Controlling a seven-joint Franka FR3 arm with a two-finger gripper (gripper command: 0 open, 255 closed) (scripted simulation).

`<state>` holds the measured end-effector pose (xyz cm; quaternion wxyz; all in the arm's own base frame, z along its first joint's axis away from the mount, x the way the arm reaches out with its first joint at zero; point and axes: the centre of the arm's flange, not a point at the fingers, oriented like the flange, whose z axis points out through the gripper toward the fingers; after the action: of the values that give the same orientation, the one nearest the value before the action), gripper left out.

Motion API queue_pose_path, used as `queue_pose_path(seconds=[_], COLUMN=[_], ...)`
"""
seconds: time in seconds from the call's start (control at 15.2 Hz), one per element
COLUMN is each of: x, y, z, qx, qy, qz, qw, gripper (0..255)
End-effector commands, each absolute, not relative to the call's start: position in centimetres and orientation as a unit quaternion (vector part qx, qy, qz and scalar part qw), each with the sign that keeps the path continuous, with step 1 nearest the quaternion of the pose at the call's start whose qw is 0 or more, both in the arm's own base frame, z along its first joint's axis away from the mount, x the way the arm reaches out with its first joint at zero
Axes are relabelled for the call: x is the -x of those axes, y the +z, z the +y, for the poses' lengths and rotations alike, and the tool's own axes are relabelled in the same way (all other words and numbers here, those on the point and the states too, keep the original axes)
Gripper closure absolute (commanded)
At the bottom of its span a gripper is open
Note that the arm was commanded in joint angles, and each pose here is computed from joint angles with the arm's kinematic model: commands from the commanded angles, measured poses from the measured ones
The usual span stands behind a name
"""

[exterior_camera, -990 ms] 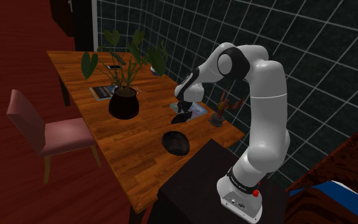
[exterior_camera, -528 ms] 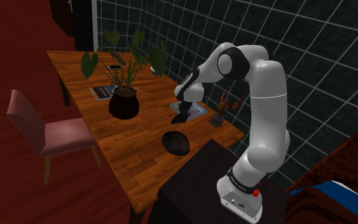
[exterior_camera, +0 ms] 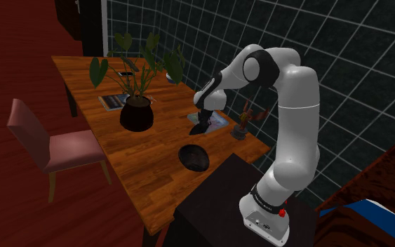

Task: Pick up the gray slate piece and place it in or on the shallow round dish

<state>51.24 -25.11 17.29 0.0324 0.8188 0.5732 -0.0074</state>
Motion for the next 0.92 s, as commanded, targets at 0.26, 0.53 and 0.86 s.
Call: queue_pose_path(seconds=[0.26, 0.53, 0.86], x=[-51.3, -51.3, -51.3], y=[20.4, 22.5, 25.2], z=[-25.2, -25.2, -25.2], qx=[-0.819, -0.819, -0.819], qy=[-0.007, -0.007, -0.007], qz=[0.573, 0.573, 0.573], qw=[0.032, 0.032, 0.032], gripper=[255, 255, 255])
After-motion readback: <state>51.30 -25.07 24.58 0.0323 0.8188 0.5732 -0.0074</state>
